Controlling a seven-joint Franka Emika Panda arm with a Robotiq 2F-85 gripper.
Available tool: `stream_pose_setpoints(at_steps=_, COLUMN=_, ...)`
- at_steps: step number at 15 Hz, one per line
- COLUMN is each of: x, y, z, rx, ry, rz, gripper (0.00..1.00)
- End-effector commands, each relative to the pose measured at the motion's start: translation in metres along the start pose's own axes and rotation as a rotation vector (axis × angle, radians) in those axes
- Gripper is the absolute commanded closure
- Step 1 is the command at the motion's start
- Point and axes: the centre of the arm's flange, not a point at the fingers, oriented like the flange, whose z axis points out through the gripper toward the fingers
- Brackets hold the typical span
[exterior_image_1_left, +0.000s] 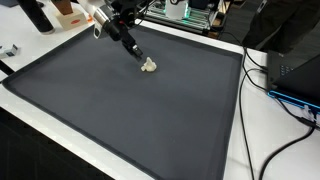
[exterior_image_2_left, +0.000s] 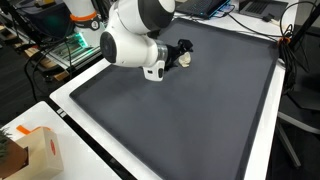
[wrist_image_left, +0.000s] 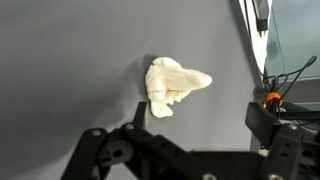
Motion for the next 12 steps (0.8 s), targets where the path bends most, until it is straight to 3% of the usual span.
stream_pose_setpoints(at_steps=1, x=0.015, y=-0.008, z=0.004, rx=-0.103, ry=-0.042, rz=0.082, gripper=0.0)
stream_pose_setpoints(at_steps=12, x=0.047, y=-0.063, z=0.025, rx=-0.506, ry=-0.104, rz=0.208, gripper=0.0)
